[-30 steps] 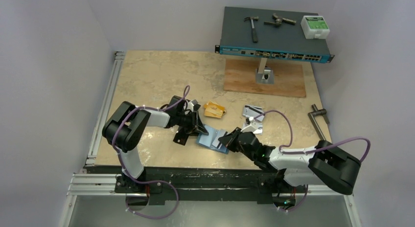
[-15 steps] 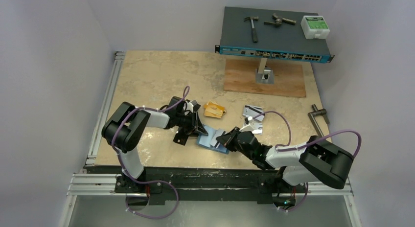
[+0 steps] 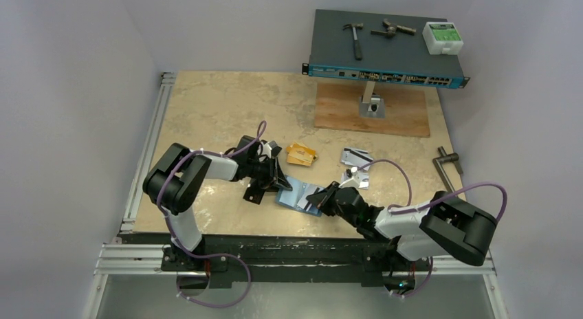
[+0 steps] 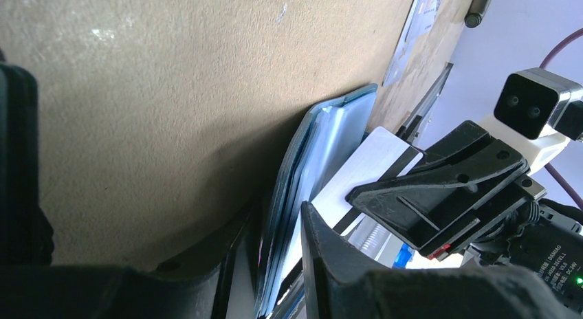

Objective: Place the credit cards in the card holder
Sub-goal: Insert the credit card into the card holder.

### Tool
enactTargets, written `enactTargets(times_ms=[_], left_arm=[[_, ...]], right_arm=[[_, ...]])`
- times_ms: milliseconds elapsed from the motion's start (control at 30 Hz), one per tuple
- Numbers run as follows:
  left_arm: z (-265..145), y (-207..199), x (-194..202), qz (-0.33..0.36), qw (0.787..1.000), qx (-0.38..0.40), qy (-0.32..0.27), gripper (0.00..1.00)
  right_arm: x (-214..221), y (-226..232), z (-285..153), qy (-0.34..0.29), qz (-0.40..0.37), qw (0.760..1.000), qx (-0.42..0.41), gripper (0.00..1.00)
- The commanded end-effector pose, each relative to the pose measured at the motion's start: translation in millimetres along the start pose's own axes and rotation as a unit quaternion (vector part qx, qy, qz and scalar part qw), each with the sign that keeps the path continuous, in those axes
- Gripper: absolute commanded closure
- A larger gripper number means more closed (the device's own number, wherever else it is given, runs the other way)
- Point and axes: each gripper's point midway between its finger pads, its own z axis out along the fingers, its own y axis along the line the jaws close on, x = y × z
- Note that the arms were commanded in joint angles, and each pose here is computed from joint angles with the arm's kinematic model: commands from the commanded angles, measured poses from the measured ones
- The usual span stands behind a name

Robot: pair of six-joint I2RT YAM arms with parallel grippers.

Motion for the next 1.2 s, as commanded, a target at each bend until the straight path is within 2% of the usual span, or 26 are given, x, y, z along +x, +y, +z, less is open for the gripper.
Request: enactTargets(times_ms=[0,267,800,1167], left_arm=[[-4,-11,-4,0.023,1.0,0.013,-0.012,0.74],[-3,-10,-3,0.02,1.0,0.013,-0.01,0.74],[-4,-13,-3,0.019,1.0,0.015,-0.008,0.74],[-3,-14,-3,0.018,1.0,0.018,-0.006,0.75]], right_arm=[[-7,10,-1,-0.014,0.017,1.0,-0.022,1.0],[-6,15,1,-0.01,0.033,0.998,-0.046,1.0],[2,10,11,0.012,0.032,0.999,-0.039,1.0],[11,21,21,0.043,0.009,0.998,-0.052,1.0]])
